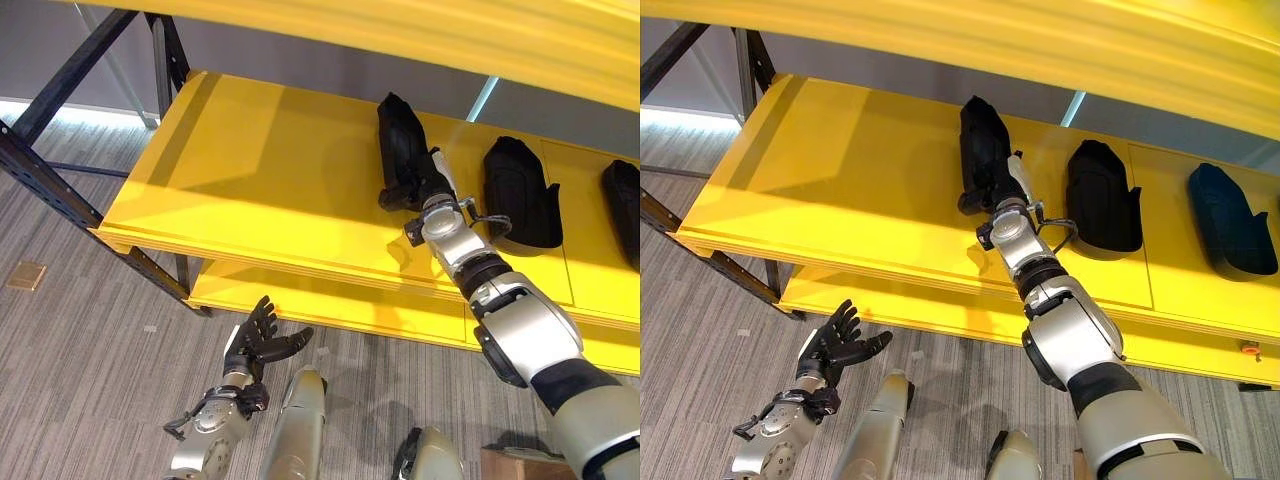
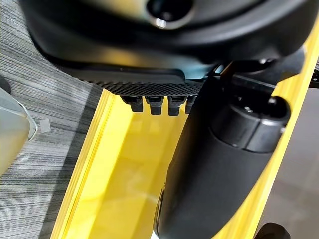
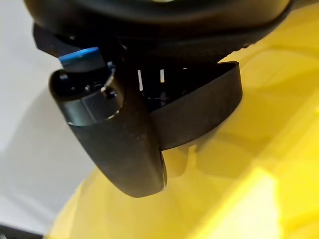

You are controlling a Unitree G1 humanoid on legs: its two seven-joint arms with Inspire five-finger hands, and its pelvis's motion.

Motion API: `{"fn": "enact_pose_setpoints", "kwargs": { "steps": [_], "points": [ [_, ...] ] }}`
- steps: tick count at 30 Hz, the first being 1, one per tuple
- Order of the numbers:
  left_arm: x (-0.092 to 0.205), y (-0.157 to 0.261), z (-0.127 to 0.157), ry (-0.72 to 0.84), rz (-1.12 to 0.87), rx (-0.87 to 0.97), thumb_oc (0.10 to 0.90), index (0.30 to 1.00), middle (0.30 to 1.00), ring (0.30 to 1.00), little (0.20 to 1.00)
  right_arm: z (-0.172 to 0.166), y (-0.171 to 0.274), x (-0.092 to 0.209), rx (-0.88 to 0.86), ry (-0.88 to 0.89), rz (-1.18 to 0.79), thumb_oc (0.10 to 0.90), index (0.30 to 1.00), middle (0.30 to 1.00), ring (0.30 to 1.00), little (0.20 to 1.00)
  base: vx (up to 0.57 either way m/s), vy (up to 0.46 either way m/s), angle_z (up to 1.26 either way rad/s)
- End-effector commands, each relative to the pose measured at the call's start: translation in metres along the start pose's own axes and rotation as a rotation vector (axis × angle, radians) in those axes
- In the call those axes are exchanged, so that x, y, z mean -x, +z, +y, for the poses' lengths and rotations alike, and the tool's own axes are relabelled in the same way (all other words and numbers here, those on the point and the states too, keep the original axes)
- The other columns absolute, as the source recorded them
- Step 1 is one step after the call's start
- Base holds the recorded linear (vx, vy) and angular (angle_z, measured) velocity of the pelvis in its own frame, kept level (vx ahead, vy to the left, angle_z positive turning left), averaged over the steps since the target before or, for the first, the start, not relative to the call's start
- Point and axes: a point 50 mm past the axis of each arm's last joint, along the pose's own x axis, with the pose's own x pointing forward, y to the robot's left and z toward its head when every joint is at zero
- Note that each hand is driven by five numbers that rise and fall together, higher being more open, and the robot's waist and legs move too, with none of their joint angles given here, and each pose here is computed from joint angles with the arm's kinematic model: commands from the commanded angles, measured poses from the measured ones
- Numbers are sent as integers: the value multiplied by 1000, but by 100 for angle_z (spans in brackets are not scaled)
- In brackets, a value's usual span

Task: Move parts from the plastic box to the shelf.

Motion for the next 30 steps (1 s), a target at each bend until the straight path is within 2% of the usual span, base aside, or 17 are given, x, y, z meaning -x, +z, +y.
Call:
{"fn": "enact_pose_setpoints", "kwargs": {
  "steps": [1, 9, 23, 30],
  "points": [
    [-7, 38, -18, -121, -180, -25, 900, 1000, 1000, 1000, 1000, -4, 3, -2, -143, -33, 19, 400, 300, 300, 300, 300, 0, 0, 0],
    [-8, 38, -20, -133, -177, -45, 900, 1000, 1000, 1000, 1000, -1, -14, 1, -254, -44, 83, 400, 300, 300, 300, 300, 0, 0, 0],
    [-10, 38, -25, -137, -179, -29, 900, 1000, 1000, 1000, 1000, 7, -36, 6, -196, -26, 138, 400, 300, 300, 300, 300, 0, 0, 0],
    [-11, 36, -36, -197, -171, -43, 900, 1000, 1000, 1000, 1000, 17, -82, 19, -179, -8, 298, 400, 300, 300, 300, 300, -4, -4, 1]
  ]
}}
